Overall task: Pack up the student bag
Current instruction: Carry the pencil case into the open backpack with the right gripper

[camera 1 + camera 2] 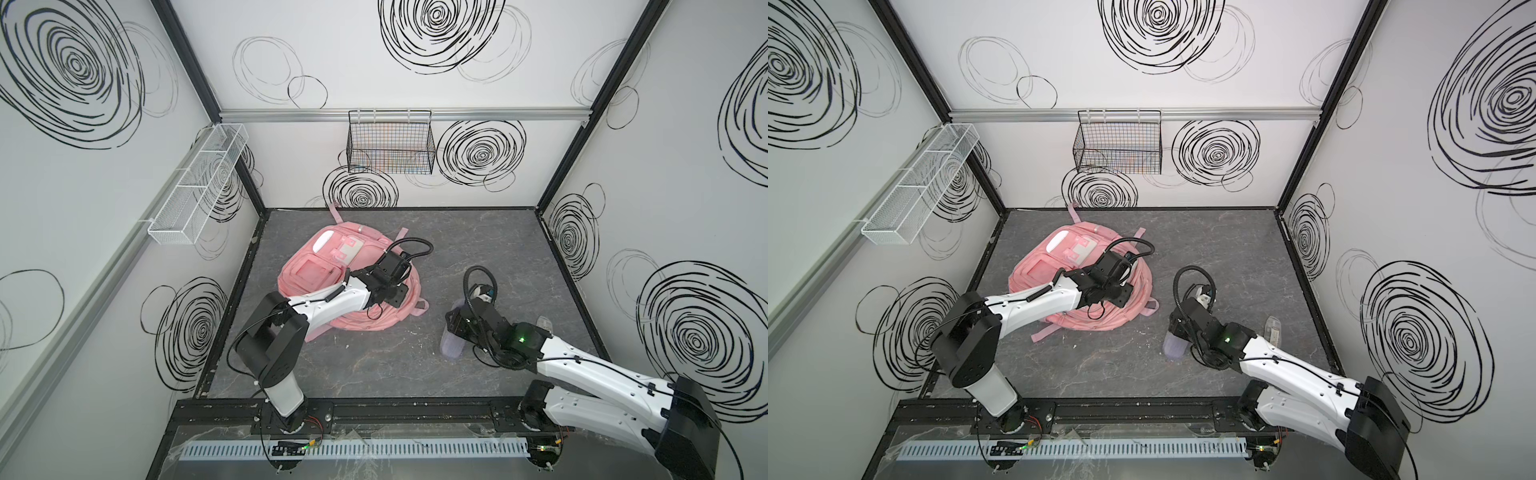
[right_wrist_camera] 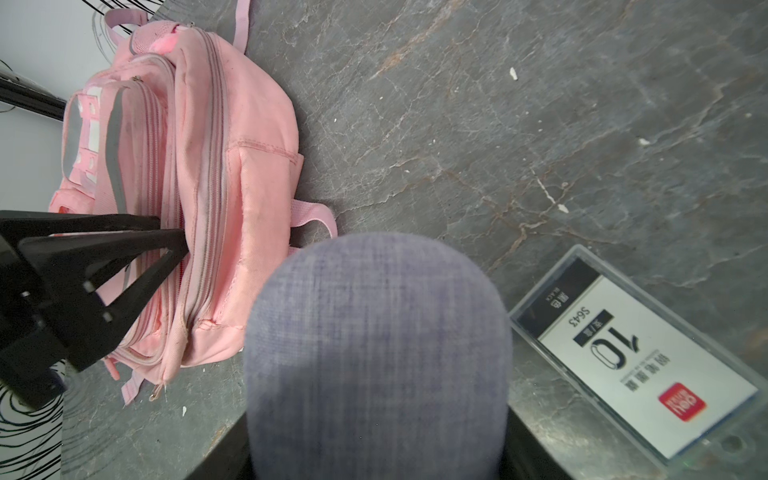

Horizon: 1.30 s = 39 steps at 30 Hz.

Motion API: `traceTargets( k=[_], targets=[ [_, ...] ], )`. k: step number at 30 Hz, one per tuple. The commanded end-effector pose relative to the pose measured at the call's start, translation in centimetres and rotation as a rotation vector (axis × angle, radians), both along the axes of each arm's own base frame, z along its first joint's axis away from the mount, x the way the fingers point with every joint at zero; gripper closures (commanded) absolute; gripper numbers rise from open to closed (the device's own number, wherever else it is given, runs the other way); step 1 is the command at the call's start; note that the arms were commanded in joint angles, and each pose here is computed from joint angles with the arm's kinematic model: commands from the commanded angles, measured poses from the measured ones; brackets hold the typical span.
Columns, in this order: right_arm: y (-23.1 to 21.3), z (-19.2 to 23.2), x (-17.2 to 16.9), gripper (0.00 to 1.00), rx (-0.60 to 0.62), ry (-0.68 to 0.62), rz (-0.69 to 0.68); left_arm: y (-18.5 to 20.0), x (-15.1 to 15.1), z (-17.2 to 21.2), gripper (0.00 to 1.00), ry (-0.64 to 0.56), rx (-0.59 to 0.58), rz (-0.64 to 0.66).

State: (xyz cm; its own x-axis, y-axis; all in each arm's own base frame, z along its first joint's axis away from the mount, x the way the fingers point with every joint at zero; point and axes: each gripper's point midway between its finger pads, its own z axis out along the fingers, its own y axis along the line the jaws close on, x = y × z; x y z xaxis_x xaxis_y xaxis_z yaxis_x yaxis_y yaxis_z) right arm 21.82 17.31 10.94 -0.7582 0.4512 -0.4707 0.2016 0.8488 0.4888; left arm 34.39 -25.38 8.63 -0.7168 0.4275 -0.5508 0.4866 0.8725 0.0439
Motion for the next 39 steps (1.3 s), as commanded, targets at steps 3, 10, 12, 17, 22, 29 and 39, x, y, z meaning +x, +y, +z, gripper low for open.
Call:
traceTargets(
  k=[3, 10, 12, 17, 22, 29, 39],
  targets=[
    [-0.2, 0.3, 0.2, 0.56, 0.031, -0.018, -0.019, 0.7, 0.8, -0.3, 0.64, -0.017, 0.069, 0.013],
    [-0.3, 0.2, 0.2, 0.56, 0.034, -0.018, -0.021, 1.4, 1.1, -0.8, 0.65, -0.021, 0.117, 0.029],
    [-0.4, 0.2, 0.2, 0.56, 0.040, -0.020, -0.025, 1.3, 1.1, -0.8, 0.70, -0.022, 0.116, 0.028],
    [-0.6, 0.5, 0.2, 0.56, 0.048, -0.032, -0.034, 1.6, 1.4, -0.2, 0.89, -0.041, 0.126, 0.032],
    [-0.7, 1.4, 0.5, 0.55, 0.060, -0.054, -0.043, 1.9, 1.8, 1.5, 1.00, -0.077, 0.091, 0.047],
    [0.9, 4.2, 1.8, 0.56, 0.097, -0.112, -0.019, 0.2, 0.8, 8.6, 1.00, -0.169, -0.179, -0.011],
    [8.8, 9.0, 7.0, 0.55, 0.254, -0.209, 0.082, 0.6, 0.0, 19.0, 1.00, -0.308, -0.389, -0.017]
  ],
)
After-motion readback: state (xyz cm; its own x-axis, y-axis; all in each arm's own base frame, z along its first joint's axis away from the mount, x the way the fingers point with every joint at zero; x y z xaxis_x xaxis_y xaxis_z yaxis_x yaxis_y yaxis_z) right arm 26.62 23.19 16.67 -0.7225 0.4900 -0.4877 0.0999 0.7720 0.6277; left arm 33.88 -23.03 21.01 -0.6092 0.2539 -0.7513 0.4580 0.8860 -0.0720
